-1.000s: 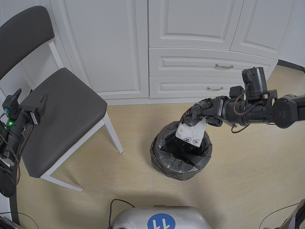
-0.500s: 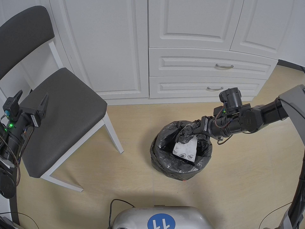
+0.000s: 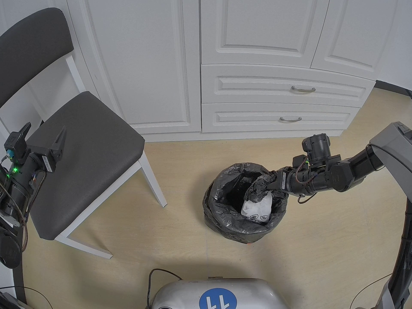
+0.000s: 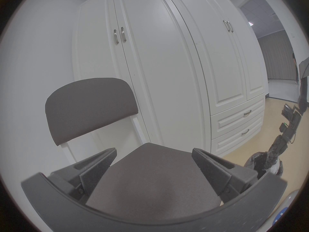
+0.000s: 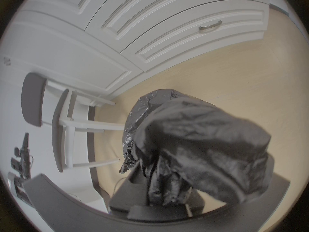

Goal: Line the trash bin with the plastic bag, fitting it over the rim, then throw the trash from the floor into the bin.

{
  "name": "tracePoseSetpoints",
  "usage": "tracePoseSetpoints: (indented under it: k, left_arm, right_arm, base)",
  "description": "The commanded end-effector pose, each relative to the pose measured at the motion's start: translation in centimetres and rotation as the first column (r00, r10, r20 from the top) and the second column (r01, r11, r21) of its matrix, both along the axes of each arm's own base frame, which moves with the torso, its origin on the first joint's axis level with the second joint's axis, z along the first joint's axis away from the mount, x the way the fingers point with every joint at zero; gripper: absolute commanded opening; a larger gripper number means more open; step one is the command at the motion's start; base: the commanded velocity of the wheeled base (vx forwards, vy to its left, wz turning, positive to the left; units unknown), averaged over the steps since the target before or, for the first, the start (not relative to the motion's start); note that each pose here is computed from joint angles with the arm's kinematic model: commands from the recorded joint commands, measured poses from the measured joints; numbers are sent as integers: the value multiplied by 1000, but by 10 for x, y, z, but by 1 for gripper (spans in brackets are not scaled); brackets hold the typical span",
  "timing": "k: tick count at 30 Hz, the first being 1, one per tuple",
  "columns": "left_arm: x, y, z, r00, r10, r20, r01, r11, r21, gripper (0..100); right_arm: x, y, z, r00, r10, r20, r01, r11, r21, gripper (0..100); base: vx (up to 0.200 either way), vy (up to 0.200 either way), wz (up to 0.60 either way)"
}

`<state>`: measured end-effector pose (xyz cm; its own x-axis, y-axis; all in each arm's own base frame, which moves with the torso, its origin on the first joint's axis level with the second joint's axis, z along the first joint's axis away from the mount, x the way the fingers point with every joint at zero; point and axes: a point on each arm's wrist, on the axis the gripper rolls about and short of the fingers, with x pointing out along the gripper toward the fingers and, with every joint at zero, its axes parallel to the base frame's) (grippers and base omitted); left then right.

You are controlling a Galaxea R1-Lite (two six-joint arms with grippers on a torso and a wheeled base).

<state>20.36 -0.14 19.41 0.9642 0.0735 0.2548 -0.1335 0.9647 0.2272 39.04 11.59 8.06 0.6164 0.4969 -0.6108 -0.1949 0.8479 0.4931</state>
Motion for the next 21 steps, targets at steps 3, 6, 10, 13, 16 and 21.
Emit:
tracePoseSetpoints:
  k: [3, 6, 10, 13, 16, 21]
  left_arm:
    - [-1, -1, -1, 1000, -4, -3, 4, 1000, 0, 100]
    - [-1, -1, -1, 1000, -5, -4, 5, 1000, 1, 100]
    - [0, -1, -1, 1000, -5, -6, 5, 1000, 1, 100]
    - [0, -1, -2, 1000, -5, -7, 5, 1000, 1, 100]
    - [0, -1, -1, 1000, -5, -6, 5, 1000, 1, 100]
    - [-1, -1, -1, 1000, -5, -4, 5, 1000, 1, 100]
  right_arm:
    - [-8, -12, 0, 1000, 17, 16, -16, 998, -54, 0]
    - [-9, -13, 3, 1000, 17, 21, -16, 998, -54, 0]
    - [-7, -7, 4, 999, 21, 35, -20, 999, -39, 0]
    - [-8, 10, -3, 999, 40, 23, -39, 999, -29, 0]
    - [-3, 32, -20, 997, -5, 76, 5, 1000, 1, 0]
    - [1, 39, -37, 980, -56, 192, 56, 998, 4, 0]
  base:
    - [0, 0, 0]
    - [0, 0, 0]
    - [0, 0, 0]
    - [0, 0, 0]
    - [0, 0, 0]
    - [0, 0, 0]
